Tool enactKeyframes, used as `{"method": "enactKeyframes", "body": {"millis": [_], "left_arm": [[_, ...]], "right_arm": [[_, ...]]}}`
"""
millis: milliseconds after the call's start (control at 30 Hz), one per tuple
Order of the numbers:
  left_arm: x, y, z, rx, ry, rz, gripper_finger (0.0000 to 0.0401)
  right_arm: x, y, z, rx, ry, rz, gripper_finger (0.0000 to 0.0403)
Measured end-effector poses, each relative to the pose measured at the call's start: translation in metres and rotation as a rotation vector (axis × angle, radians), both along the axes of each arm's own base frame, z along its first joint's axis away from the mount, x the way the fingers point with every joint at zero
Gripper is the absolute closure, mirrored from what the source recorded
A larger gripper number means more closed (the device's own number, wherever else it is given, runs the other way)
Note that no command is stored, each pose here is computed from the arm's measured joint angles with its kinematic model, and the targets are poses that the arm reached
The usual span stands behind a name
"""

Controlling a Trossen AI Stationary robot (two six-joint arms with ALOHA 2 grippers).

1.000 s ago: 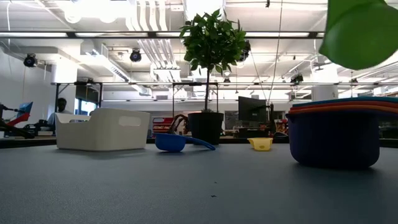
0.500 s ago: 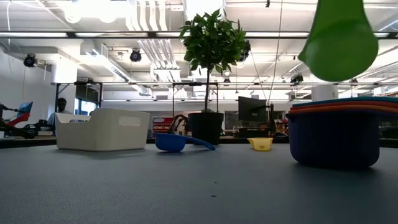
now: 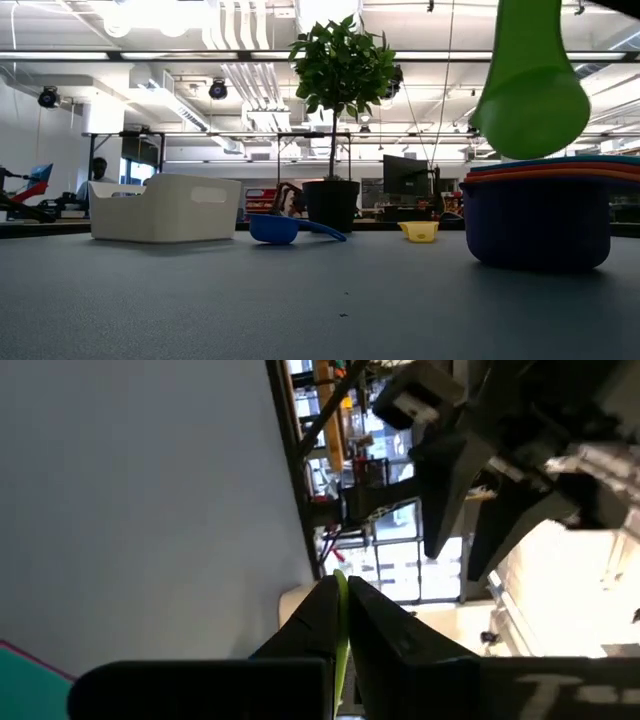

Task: Nest measuring cups in basket
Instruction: Stack the light green measuring cup on the light blue measuring cup

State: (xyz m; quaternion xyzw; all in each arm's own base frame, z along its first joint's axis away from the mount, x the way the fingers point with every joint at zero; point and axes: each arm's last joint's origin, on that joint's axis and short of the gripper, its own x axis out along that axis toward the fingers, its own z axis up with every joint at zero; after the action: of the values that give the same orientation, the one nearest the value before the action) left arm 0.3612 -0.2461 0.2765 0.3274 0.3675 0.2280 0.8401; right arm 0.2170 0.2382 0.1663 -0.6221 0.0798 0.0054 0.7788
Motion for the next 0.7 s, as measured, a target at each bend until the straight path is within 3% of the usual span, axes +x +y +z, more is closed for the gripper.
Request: {"method": "enactKeyframes", "body": {"millis": [333, 700], "left_arm": [[0.0001, 0.0001, 0.0, 0.002, 0.002, -0.001, 0.0244], [0.0, -0.0001, 0.0, 0.001, 0.002, -0.001, 0.0244]], "right_arm": [[0.0048, -0.0066, -0.0062, 0.068, 0.037, -0.024, 0.0386], [0.0049, -0.0053, -0.0048, 0.115, 0.028, -0.032, 0.0316]]}}
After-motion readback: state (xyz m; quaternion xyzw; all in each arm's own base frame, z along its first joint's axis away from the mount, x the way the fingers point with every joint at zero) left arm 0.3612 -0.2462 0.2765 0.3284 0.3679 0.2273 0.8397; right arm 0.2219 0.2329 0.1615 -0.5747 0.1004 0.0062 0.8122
